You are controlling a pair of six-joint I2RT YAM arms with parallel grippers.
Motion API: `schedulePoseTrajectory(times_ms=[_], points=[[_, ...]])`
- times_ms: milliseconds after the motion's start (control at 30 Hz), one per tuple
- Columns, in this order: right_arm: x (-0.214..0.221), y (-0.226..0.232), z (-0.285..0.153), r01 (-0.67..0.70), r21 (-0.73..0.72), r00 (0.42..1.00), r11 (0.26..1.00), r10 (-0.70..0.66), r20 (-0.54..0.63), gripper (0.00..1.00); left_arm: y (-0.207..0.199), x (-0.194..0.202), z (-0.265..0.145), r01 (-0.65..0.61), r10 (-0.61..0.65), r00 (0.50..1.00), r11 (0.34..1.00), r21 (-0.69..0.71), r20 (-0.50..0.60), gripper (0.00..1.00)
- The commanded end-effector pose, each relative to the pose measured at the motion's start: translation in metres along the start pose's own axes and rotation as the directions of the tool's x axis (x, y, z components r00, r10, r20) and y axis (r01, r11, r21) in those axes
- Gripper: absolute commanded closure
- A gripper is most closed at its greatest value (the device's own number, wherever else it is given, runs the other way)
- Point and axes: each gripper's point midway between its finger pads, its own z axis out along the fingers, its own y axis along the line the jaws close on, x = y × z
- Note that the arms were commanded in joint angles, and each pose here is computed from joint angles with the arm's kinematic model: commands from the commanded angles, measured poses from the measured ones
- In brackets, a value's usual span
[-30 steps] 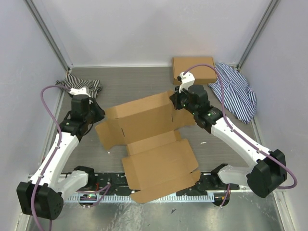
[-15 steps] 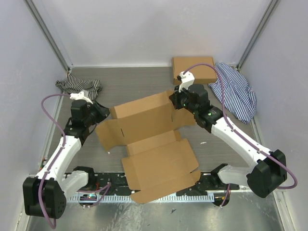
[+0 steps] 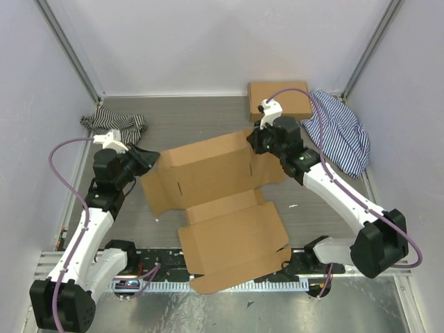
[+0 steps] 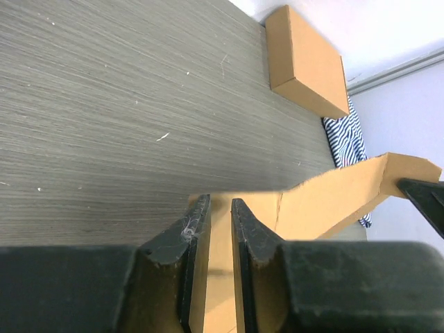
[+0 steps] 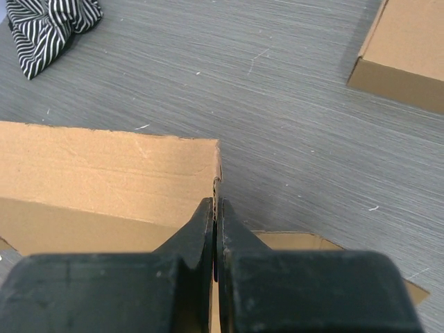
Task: Fold the paper box
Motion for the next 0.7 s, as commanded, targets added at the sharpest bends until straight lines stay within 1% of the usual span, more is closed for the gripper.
schedulePoseTrajectory(times_ms=[0,100,200,333,367,433,567,667], points=[[-0.051,-0.016,-0.008,-0.026,-0.041,0.993,0.999,0.031,0.115,0.98,0.004,0.002,-0.002,-0.01,0.01,1.0,1.0,0.009,0.003,0.74],[-0.064,-0.03,-0.017,-0.044,-0.068,0.989,0.997,0.053,0.141,0.98,0.003,-0.002,-0.004,-0.014,0.014,1.0,1.0,0.007,0.022,0.74],[-0.073,-0.031,-0.027,-0.038,-0.14,0.983,0.989,0.062,0.171,0.98,0.003,-0.011,-0.003,-0.02,0.02,0.999,1.0,0.003,0.043,0.74],[-0.068,-0.012,-0.037,0.007,-0.282,0.983,0.959,0.046,0.18,0.98,-0.007,-0.019,0.005,-0.033,0.031,0.999,0.999,0.042,0.043,0.74],[-0.066,-0.002,-0.041,0.027,-0.336,0.983,0.941,0.036,0.18,0.98,-0.01,-0.022,0.008,-0.038,0.035,0.998,0.998,0.051,0.047,0.74],[-0.062,0.009,-0.047,0.057,-0.4,0.981,0.915,0.023,0.194,0.98,-0.012,-0.028,0.013,-0.051,0.047,0.997,0.997,0.059,0.055,0.74],[-0.058,0.016,-0.055,0.102,-0.429,0.971,0.897,0.003,0.238,0.98,-0.007,-0.032,0.022,-0.076,0.074,0.996,0.996,0.039,0.052,0.74],[-0.055,0.015,-0.054,0.107,-0.428,0.972,0.897,-0.003,0.236,0.98,-0.001,-0.036,0.023,-0.075,0.074,0.995,0.997,0.008,0.059,0.75]])
